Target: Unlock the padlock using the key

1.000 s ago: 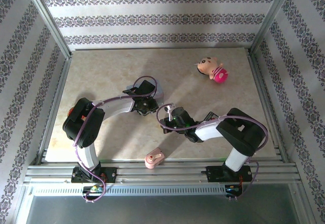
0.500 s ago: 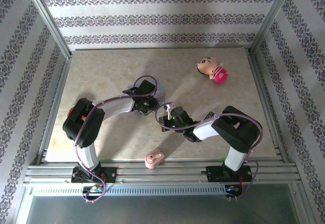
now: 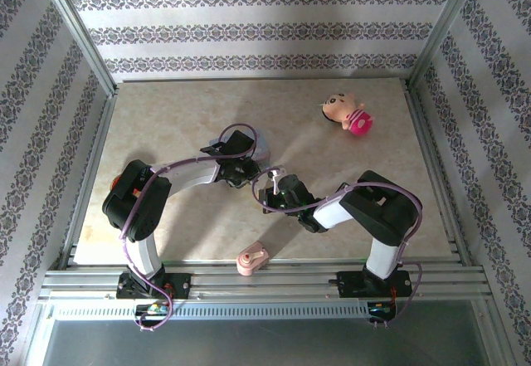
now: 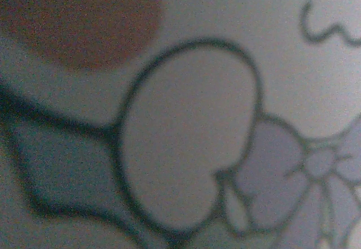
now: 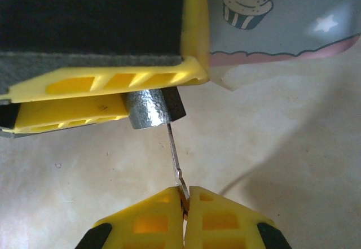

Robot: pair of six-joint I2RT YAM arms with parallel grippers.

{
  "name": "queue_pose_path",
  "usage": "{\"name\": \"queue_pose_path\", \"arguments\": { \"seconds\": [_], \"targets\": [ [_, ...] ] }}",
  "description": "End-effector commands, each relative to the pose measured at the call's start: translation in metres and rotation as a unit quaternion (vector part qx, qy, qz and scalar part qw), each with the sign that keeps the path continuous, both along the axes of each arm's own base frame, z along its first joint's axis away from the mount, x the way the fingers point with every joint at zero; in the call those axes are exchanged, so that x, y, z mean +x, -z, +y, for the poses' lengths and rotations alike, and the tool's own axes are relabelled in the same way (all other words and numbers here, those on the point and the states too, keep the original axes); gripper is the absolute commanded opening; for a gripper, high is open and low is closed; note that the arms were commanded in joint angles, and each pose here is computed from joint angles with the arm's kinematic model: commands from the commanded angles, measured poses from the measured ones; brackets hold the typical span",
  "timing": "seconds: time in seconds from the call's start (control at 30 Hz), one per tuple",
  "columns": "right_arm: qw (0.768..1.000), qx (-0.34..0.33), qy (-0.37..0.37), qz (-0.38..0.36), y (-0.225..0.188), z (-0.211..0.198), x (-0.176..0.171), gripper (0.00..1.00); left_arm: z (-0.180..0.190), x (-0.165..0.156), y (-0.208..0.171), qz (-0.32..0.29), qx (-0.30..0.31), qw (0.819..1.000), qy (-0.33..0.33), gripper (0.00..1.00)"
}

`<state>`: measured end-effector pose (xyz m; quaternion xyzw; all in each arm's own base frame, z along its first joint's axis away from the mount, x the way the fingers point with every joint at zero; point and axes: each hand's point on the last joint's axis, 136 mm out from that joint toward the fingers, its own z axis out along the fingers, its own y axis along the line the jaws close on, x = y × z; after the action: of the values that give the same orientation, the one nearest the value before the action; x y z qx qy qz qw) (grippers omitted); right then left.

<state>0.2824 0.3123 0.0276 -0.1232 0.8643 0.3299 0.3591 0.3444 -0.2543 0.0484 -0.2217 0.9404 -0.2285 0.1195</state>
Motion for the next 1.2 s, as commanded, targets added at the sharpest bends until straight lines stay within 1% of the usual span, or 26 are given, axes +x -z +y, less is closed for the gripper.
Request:
{"name": "queue_pose_path", "arguments": {
  "seconds": [0.0, 0.6, 1.17],
  "targets": [
    [0.999, 0.022, 0.012, -0.021, -0.011, 0.007, 0.006, 0.0, -0.009, 0.007, -0.011, -0.021, -0.028, 0.999, 0.002, 0.24],
    [0.999, 0.027, 0.027, -0.034, -0.011, -0.003, 0.004, 0.0, -0.008, 0.007, -0.008, -0.016, -0.036, 0.999, -0.006, 0.23],
    [0.999, 0.037, 0.009, -0.034, -0.013, 0.008, 0.004, 0.0, -0.011, 0.006, -0.005, -0.01, -0.044, 0.999, -0.004, 0.23]
  ]
}}
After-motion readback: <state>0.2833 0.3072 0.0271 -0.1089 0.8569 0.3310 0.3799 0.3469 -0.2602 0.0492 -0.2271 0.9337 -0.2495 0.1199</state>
